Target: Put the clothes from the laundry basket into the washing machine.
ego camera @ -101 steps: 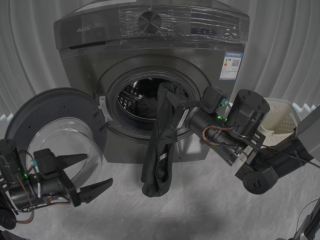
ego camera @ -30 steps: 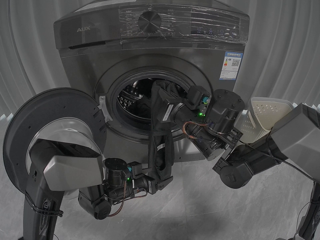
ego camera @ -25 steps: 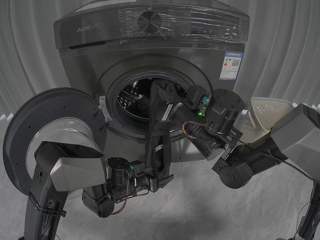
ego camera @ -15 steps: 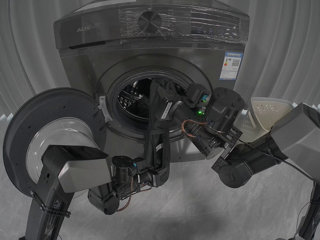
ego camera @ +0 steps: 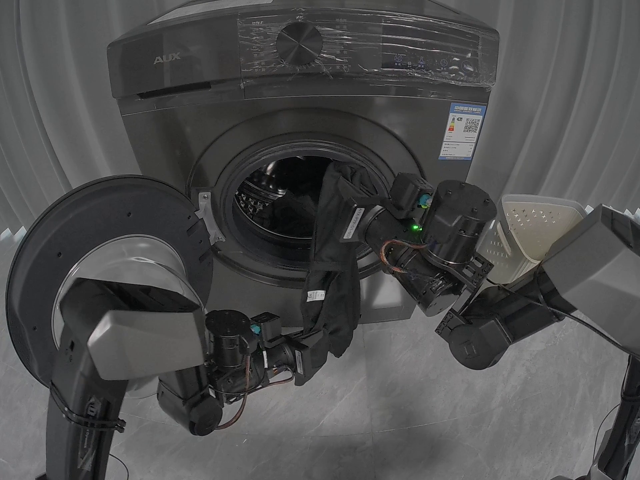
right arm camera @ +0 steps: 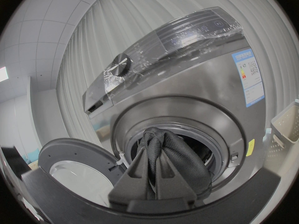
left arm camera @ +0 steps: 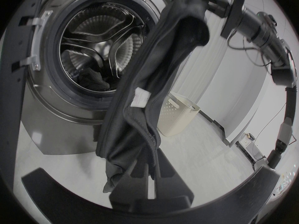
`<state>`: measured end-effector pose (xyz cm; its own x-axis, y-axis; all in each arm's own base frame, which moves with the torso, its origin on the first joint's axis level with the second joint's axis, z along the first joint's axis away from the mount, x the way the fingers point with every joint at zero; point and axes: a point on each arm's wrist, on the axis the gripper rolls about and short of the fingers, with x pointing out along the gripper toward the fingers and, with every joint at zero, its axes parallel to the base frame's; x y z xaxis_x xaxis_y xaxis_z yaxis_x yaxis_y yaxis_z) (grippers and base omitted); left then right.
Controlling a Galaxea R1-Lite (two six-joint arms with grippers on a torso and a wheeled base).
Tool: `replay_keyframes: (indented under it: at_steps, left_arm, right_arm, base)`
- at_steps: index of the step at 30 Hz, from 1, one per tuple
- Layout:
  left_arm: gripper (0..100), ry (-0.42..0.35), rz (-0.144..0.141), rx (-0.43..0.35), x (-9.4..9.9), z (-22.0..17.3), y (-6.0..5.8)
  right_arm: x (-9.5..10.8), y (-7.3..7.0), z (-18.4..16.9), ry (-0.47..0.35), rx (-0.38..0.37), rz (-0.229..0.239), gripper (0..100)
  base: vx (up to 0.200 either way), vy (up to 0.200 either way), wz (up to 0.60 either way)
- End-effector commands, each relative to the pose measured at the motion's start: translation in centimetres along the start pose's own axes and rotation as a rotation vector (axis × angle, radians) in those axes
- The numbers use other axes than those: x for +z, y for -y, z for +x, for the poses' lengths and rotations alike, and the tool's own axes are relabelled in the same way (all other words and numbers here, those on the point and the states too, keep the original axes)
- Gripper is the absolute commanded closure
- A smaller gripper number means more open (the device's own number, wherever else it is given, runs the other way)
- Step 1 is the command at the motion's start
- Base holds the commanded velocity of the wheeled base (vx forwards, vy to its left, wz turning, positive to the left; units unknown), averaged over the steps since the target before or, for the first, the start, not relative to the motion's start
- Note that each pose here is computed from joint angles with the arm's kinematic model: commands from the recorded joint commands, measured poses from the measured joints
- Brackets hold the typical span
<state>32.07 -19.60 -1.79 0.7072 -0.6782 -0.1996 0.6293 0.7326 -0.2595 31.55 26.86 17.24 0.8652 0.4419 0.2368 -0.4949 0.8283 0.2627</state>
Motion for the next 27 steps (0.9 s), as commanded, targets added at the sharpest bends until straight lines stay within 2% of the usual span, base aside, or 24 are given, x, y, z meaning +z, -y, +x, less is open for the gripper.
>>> replay_keyframes:
  at_steps: [1,4,7,11,14,18,19,22,25,27]
  left_arm:
    - [100,0.055,0.022,-0.017,4.8,-5.6,2.1]
    - [100,0.082,0.03,0.009,6.4,-8.4,2.0]
    - [100,0.124,0.057,0.032,7.9,-10.9,2.0]
    - [100,0.184,0.075,0.038,9.6,-13.6,2.5]
    - [100,0.222,0.088,0.02,10.6,-15.8,3.0]
    - [100,0.248,0.105,0.014,11.2,-16.3,2.8]
    - [100,0.266,0.116,0.018,11.7,-16.4,2.6]
    - [100,0.281,0.121,0.021,12.1,-16.4,2.5]
    - [100,0.289,0.126,0.016,12.2,-16.3,2.7]
    - [100,0.299,0.13,0.012,12.4,-16.2,2.8]
  right_arm:
    - [-1.6,3.4,-1.5,-0.099,-0.056,-0.04,100]
    - [-1.4,4.3,-2.8,-0.123,-0.039,-0.046,100]
    - [-1.3,4.9,-4.1,-0.151,-0.029,-0.052,100]
    - [-2.2,5.7,-6.2,-0.222,-0.046,-0.059,100]
    - [-2.7,6.4,-7.2,-0.221,-0.064,-0.062,100]
    - [-2.8,6.9,-7.4,-0.22,-0.086,-0.066,100]
    - [-3.2,7.2,-8.0,-0.244,-0.11,-0.072,100]
    - [-4.1,7.5,-9.0,-0.289,-0.136,-0.082,100]
    - [-4.8,7.4,-10.1,-0.341,-0.124,-0.084,100]
    - [-4.9,7.4,-10.3,-0.347,-0.123,-0.084,100]
  base:
    - [0.0,0.0,0.0]
    - [0.0,0.0,0.0]
    - [0.0,0.0,0.0]
    - [0.0,0.0,0.0]
    - [0.0,0.0,0.0]
    - [0.0,0.0,0.0]
    - [0.0,0.0,0.0]
    - [0.0,0.0,0.0]
    - [0.0,0.0,0.0]
    - [0.0,0.0,0.0]
